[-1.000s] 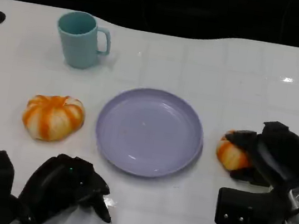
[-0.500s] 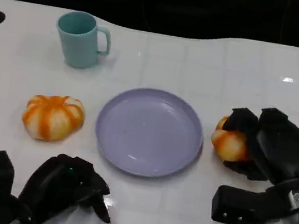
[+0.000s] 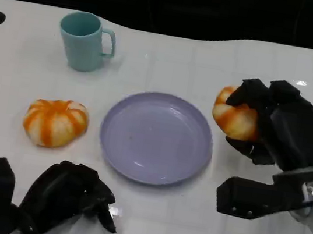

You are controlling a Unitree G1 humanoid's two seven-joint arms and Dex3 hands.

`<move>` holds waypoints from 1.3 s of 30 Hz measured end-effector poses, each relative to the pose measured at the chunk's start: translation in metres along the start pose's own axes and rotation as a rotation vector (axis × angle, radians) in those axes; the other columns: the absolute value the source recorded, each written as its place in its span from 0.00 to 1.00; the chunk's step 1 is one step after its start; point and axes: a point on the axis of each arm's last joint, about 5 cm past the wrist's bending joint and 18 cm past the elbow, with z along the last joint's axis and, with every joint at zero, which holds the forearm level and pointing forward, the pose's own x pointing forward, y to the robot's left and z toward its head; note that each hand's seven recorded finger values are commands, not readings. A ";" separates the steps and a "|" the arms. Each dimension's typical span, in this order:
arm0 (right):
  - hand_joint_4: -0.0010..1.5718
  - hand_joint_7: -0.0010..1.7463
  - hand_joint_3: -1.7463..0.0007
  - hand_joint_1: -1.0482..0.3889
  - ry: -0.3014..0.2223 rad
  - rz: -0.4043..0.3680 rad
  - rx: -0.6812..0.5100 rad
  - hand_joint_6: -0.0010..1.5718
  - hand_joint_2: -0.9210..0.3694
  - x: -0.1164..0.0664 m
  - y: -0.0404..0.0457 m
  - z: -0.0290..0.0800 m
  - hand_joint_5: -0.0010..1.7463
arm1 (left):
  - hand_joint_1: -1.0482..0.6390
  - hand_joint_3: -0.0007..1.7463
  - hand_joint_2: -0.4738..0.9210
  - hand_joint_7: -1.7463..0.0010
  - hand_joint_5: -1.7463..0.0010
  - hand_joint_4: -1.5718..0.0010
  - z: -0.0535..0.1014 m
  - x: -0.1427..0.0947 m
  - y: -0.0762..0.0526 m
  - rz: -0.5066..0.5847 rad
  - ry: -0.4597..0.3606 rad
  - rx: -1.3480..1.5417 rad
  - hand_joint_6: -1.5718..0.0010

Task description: Grasp the bread from the table and place it into the plate.

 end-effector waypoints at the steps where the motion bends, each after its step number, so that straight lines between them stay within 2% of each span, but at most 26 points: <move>1: 0.65 0.99 0.18 0.60 -0.013 0.003 0.006 0.48 0.51 0.003 -0.0010 0.001 1.00 | 0.00 0.00 0.92 0.88 0.56 0.12 0.000 0.000 0.000 0.000 0.000 0.000 0.00; 5: 0.65 0.94 0.18 0.58 -0.067 0.028 0.016 0.50 0.54 0.017 -0.0062 0.008 1.00 | 0.00 0.00 0.93 0.88 0.56 0.12 0.000 0.000 0.000 -0.001 0.000 0.001 0.00; 8: 0.64 0.93 0.19 0.60 -0.104 0.067 0.043 0.51 0.52 0.028 -0.0067 0.017 1.00 | 0.00 0.00 0.93 0.88 0.56 0.12 0.000 0.000 -0.001 -0.004 0.000 0.004 0.00; 10: 0.64 0.93 0.18 0.59 -0.127 0.089 0.085 0.51 0.49 0.032 -0.0042 0.025 1.00 | 0.00 0.00 0.93 0.88 0.56 0.12 0.000 0.001 -0.001 -0.007 0.000 0.005 0.00; 13: 0.63 0.98 0.20 0.59 -0.168 0.155 0.147 0.49 0.47 0.034 0.0011 0.036 1.00 | 0.00 0.00 0.93 0.88 0.56 0.12 0.000 0.000 -0.002 -0.009 -0.002 0.008 0.00; 16: 0.62 0.98 0.23 0.61 -0.205 0.220 0.178 0.48 0.46 0.034 0.0078 0.043 1.00 | 0.00 0.00 0.92 0.88 0.56 0.12 -0.001 -0.001 -0.002 -0.009 -0.004 0.009 0.00; 18: 0.62 0.93 0.26 0.60 -0.213 0.256 0.190 0.49 0.45 0.033 0.0129 0.047 1.00 | 0.00 0.00 0.93 0.88 0.56 0.12 -0.001 -0.001 -0.002 -0.009 -0.005 0.009 0.00; 26: 0.58 0.94 0.31 0.62 -0.239 0.337 0.195 0.46 0.39 0.038 0.0246 0.057 1.00 | 0.00 0.00 0.93 0.89 0.56 0.12 0.000 -0.002 -0.003 -0.012 -0.006 0.014 0.00; 30: 0.50 0.74 0.41 0.59 -0.227 0.372 0.200 0.46 0.33 0.036 0.0282 0.057 0.98 | 0.00 0.00 0.93 0.88 0.56 0.11 -0.001 -0.002 -0.003 -0.013 -0.006 0.013 0.00; 33: 0.40 0.47 0.67 0.49 -0.224 0.429 0.198 0.40 0.16 0.035 0.0282 0.056 0.78 | 0.00 0.00 0.93 0.88 0.56 0.12 -0.001 -0.003 -0.004 -0.013 -0.006 0.013 0.00; 34: 0.36 0.36 0.78 0.43 -0.223 0.453 0.197 0.38 0.07 0.035 0.0277 0.055 0.67 | 0.00 0.00 0.93 0.88 0.56 0.12 -0.001 -0.003 -0.004 -0.014 -0.007 0.013 0.00; 35: 0.34 0.27 0.82 0.39 -0.221 0.478 0.197 0.37 0.03 0.035 0.0271 0.054 0.57 | 0.00 0.00 0.93 0.88 0.57 0.12 -0.001 -0.003 -0.004 -0.015 -0.008 0.013 0.00; 37: 0.30 0.16 0.83 0.30 -0.218 0.521 0.197 0.33 0.01 0.036 0.0260 0.054 0.44 | 0.00 0.00 0.93 0.89 0.56 0.12 -0.001 -0.003 -0.005 -0.014 -0.008 0.013 0.00; 39: 0.23 0.09 0.81 0.23 -0.220 0.548 0.193 0.28 0.00 0.038 0.0245 0.054 0.37 | 0.00 0.00 0.93 0.89 0.56 0.12 -0.001 -0.003 -0.005 -0.015 -0.009 0.013 0.00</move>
